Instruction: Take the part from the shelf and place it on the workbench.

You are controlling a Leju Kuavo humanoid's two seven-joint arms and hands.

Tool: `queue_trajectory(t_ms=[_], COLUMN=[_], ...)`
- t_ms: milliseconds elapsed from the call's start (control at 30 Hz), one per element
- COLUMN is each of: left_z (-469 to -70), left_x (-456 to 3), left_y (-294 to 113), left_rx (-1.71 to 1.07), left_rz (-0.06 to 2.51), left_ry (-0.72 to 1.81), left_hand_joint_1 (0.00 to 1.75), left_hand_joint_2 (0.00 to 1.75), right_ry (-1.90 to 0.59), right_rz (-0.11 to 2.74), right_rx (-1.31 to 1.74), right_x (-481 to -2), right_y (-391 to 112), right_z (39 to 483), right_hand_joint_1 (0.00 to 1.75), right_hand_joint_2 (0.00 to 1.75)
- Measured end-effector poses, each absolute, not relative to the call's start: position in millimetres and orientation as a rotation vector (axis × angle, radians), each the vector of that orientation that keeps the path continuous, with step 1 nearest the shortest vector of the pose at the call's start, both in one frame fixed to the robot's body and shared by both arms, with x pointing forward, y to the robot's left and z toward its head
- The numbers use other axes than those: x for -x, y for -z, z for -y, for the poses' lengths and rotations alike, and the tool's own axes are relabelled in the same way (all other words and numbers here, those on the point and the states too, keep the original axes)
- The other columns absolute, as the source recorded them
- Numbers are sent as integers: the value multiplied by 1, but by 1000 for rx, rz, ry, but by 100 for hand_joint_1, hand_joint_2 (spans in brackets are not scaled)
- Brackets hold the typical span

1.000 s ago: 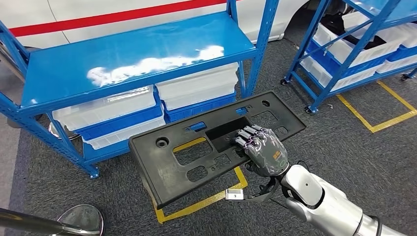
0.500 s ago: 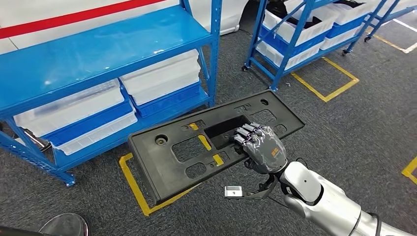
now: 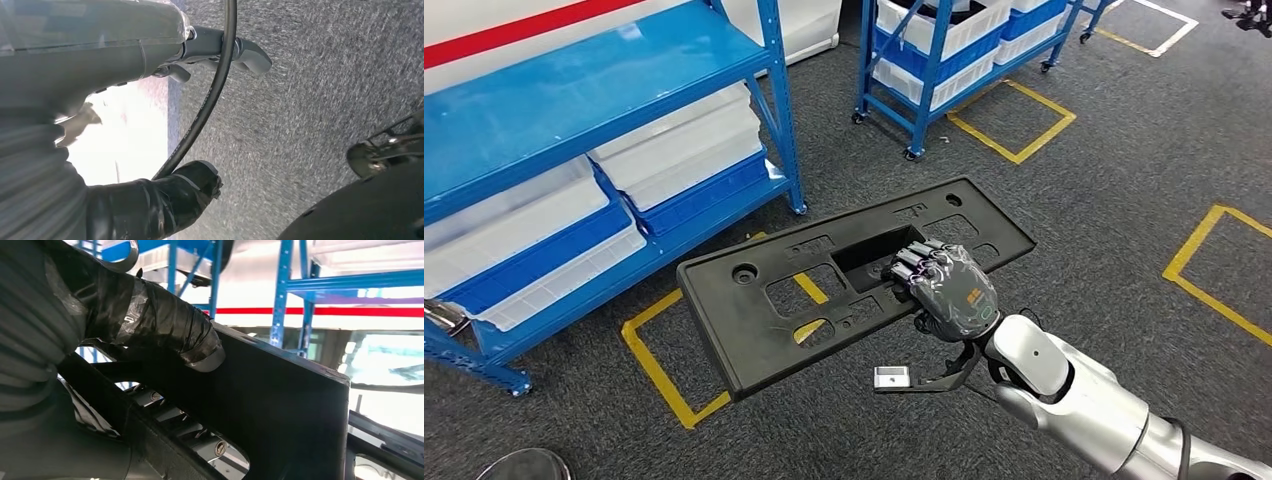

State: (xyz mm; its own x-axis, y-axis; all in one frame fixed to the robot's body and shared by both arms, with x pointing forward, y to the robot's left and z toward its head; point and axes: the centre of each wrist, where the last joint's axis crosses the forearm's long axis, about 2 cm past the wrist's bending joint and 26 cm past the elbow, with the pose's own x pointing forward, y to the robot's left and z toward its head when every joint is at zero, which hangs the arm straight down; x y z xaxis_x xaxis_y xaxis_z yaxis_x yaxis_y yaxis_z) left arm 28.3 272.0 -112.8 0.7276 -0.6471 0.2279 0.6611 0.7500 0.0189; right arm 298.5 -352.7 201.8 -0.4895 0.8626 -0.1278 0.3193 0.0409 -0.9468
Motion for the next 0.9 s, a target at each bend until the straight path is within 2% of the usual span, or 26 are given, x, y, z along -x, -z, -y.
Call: queue_trajectory(t_ms=[900], left_z=[-275], left_x=[-25], left_y=[113], left_rx=[76], left_rz=[230], left_ry=[704], left_hand_joint_1=[0], left_hand_joint_2=[175], right_ry=[-1490], right_rz=[1841], right_rx=[1128], right_x=[-315], right_y=[-204], right_z=[333], right_hand_joint_1=[175], right_hand_joint_2=[175])
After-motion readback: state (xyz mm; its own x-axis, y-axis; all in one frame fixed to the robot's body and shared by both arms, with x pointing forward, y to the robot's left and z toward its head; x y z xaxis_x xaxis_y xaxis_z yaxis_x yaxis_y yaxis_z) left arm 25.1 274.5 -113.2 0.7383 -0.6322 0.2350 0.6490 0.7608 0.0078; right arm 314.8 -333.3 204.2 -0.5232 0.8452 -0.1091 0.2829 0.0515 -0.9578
